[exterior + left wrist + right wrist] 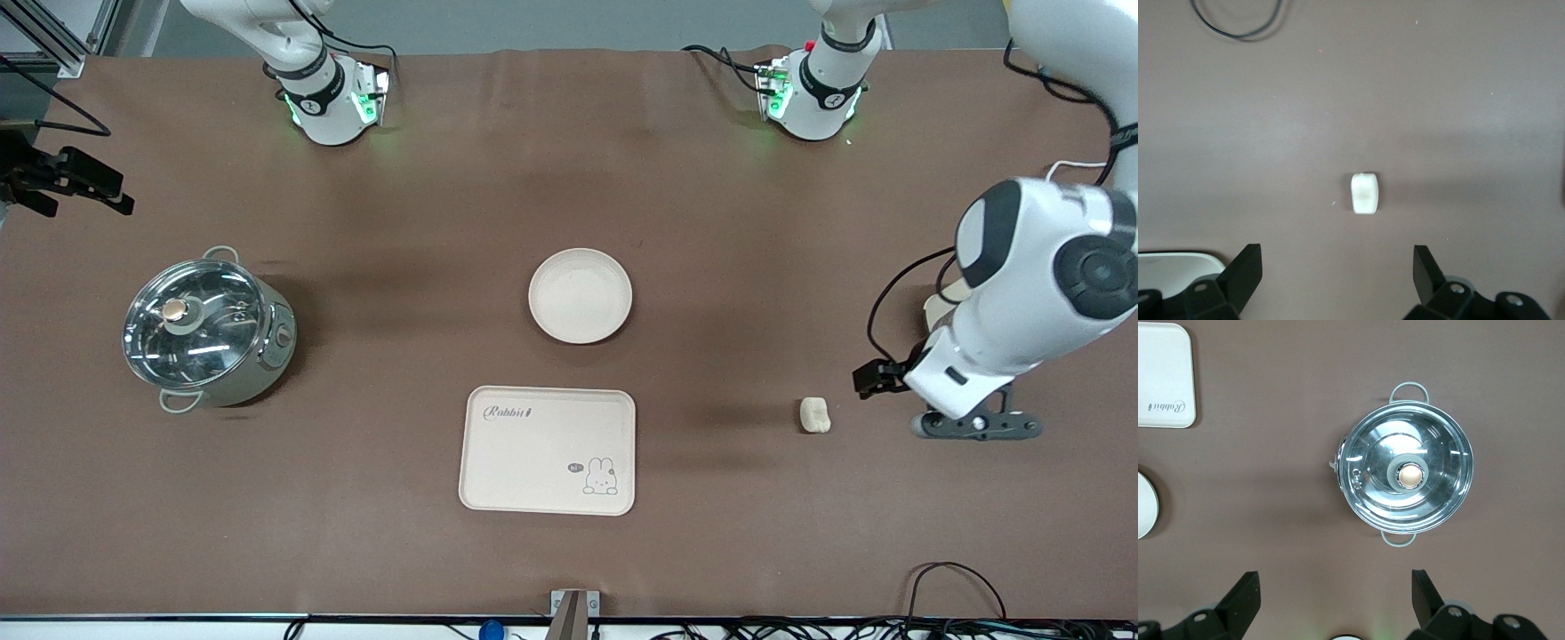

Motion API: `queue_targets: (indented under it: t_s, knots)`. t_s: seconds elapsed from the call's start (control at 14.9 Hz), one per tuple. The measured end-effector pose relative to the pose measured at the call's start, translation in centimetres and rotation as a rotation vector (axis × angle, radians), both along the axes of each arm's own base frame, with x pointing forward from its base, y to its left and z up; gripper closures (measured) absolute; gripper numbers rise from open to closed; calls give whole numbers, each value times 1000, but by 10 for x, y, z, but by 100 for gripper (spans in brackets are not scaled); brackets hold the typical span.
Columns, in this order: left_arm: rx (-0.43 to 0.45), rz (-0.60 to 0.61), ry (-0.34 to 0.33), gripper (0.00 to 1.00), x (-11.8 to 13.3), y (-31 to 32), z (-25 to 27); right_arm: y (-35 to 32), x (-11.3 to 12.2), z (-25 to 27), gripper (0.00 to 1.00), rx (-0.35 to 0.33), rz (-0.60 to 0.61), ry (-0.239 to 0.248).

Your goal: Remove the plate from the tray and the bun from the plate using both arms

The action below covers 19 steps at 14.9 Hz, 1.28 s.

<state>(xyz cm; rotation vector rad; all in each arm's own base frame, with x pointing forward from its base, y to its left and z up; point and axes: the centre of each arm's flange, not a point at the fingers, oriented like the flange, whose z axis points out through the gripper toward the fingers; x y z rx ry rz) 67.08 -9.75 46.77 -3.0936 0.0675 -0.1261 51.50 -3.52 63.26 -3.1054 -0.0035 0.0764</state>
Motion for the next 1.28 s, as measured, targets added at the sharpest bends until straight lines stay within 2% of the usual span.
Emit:
queue_targets:
  t_s: [0.13,0.4,0.67,1.08,1.28]
  knots:
    - [17,6,-6,0,-16,0,38,3,0,1,0,0,7,-1]
    - [-4,31,21,0,-59,0,115,8,1,2,0,0,14,-4]
    - [-4,-29,8,0,-95,29,172,8,-1,10,0,0,15,-10]
    - [-18,-10,-29,0,-124,59,176,9,-3,17,0,0,17,-10]
    - [-18,-15,-27,0,-127,58,172,12,-5,17,0,1,24,6]
